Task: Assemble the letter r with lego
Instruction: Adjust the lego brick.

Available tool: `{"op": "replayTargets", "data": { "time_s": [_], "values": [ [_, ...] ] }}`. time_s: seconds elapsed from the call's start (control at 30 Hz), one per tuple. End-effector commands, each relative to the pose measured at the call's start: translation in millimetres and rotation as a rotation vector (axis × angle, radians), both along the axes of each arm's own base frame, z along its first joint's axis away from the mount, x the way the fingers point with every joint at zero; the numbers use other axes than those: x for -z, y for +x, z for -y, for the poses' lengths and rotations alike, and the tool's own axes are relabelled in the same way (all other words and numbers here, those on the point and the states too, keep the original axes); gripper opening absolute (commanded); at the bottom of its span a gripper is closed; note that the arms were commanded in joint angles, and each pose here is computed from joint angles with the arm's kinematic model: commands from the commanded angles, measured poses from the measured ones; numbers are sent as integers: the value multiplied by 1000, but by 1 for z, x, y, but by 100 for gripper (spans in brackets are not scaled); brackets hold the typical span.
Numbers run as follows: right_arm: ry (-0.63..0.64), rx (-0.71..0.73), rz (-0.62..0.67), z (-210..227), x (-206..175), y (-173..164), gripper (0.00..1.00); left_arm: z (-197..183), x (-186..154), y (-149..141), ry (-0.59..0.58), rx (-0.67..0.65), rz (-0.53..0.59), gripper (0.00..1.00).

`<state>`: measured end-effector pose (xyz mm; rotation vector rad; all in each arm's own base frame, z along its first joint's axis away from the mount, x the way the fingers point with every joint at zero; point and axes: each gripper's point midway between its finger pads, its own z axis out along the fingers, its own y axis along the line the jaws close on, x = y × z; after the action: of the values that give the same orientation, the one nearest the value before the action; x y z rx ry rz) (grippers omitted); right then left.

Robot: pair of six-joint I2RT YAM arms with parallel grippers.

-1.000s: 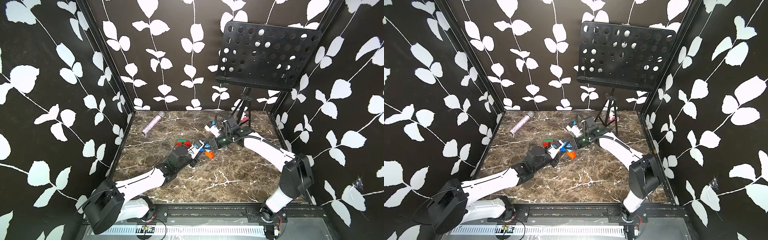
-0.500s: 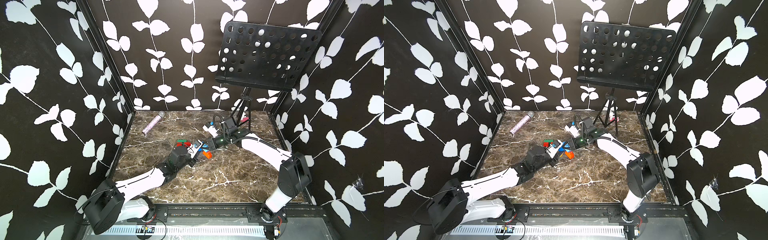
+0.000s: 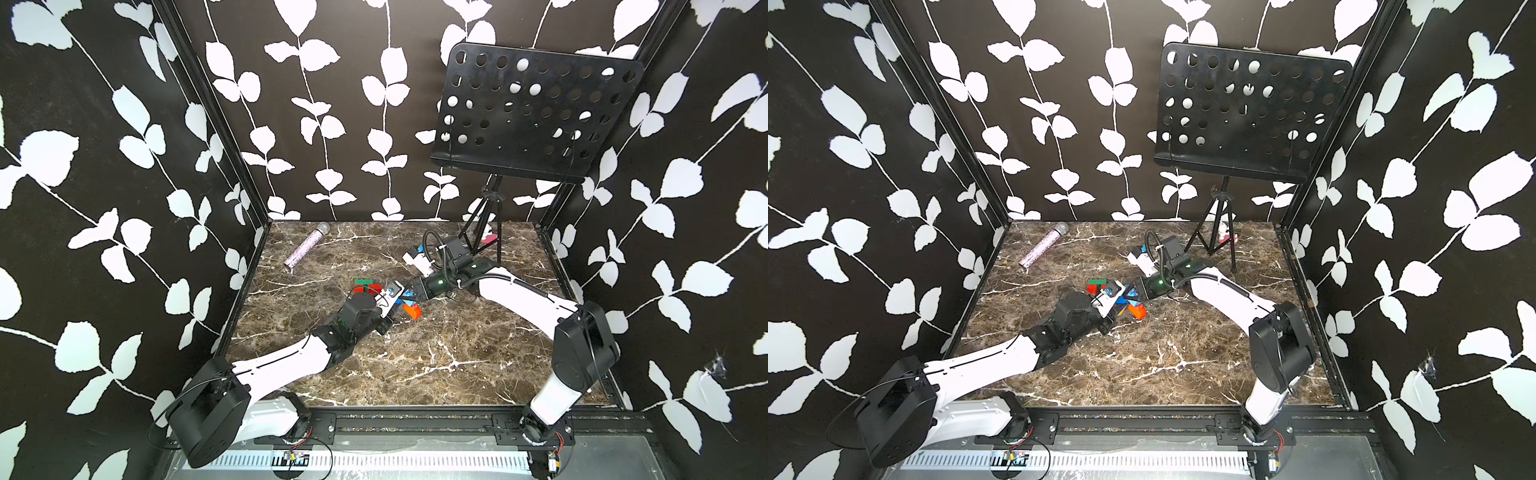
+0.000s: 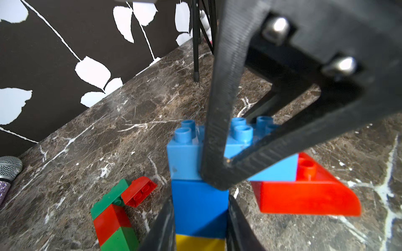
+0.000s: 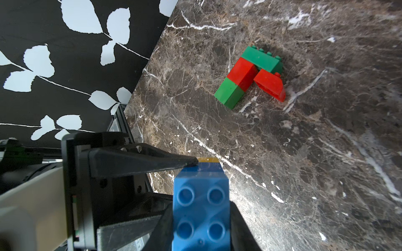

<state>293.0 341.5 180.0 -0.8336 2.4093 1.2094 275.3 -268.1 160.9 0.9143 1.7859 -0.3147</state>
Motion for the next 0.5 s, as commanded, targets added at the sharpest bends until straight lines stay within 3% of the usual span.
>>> {"op": "replayTargets", "data": {
  "time_s": [0.0, 0.47],
  "values": [
    [10, -84, -83, -17, 9, -25, 26, 19, -45, -1, -114, 64, 119, 27],
    [-27, -129, -143, -24, 28, -40, 27, 20, -54, 2, -123, 63, 148, 27]
  ]
}}
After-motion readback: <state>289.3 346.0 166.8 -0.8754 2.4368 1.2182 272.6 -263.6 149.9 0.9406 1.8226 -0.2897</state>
